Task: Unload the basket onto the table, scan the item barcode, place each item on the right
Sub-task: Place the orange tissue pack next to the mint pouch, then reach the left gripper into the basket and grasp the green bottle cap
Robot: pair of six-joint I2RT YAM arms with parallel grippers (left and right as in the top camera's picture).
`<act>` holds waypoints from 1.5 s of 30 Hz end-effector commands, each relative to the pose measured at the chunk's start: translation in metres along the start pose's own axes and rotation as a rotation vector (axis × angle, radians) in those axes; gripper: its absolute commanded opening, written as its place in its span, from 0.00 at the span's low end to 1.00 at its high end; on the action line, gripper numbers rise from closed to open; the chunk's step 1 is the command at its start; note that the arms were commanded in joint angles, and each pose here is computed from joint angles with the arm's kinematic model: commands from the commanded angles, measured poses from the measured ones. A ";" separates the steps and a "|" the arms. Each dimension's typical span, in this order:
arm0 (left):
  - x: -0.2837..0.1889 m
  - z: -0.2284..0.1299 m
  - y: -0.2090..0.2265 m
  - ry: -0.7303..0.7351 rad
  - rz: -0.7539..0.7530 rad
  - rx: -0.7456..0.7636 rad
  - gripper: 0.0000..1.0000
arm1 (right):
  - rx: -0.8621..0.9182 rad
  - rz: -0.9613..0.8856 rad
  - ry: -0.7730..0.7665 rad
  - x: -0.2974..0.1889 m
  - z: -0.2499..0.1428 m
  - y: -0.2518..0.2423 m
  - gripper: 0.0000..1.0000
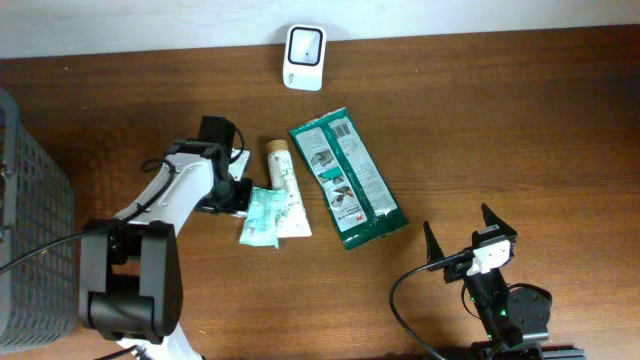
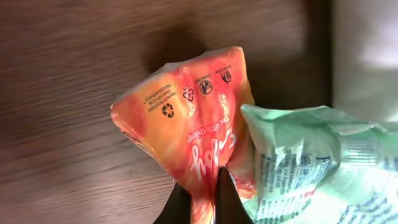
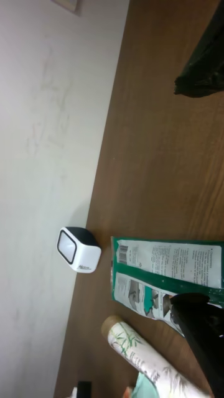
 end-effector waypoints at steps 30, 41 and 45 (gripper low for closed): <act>-0.281 0.076 0.053 -0.587 0.079 -0.186 0.51 | 0.008 0.016 0.004 0.000 -0.002 0.003 0.98; -0.360 -0.060 0.259 -0.781 0.437 -0.849 0.49 | 0.008 0.016 0.004 0.000 -0.002 0.003 0.98; -0.335 -0.093 0.311 -0.702 0.490 -0.980 0.72 | 0.008 0.016 0.004 0.000 -0.002 0.003 0.98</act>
Point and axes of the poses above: each gripper's point midway between its finger pads, its own x axis out along the fingers, its own y axis along the line the jaws close on, z = x × y, the point moved 4 cm from there along -x, back along the fingers, and after that the axes turned 5 degrees about x, right-handed, at the moved point
